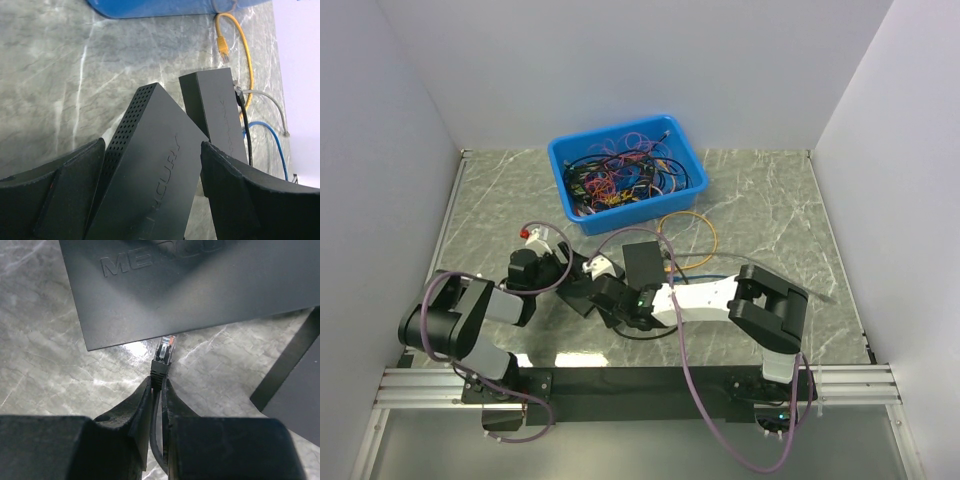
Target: Insert the plug into the switch port
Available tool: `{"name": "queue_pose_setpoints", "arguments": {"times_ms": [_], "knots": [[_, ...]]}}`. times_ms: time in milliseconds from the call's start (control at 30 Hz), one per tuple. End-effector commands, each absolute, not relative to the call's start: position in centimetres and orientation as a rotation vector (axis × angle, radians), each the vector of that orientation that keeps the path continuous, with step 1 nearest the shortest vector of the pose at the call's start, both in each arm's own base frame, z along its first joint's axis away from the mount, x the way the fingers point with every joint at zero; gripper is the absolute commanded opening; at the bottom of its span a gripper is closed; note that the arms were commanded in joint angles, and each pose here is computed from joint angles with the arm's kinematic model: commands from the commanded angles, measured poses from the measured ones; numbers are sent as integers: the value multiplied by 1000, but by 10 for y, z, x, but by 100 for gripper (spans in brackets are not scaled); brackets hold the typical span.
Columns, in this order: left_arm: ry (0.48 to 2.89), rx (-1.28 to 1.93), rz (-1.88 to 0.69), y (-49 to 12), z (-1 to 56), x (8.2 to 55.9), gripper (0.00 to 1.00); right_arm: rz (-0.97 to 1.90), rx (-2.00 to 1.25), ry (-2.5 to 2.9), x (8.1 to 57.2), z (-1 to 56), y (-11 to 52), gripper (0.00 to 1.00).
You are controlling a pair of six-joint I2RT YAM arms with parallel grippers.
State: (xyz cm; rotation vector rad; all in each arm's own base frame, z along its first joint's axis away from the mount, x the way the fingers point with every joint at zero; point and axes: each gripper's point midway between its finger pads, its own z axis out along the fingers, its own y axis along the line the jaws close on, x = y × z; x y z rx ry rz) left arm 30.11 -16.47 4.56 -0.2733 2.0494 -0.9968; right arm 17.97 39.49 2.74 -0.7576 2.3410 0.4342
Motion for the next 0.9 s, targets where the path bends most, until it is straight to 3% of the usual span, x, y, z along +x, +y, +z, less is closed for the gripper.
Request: {"name": "queue_pose_setpoints", "arguments": {"times_ms": [0,867], "knots": [[2146,-197,-1107,-186,32,277,84,610,-733,2191,182,59,426,0],[2196,-93,-1162,-210,22,247,81,652,-774,2037,200,84,429,0]]}}
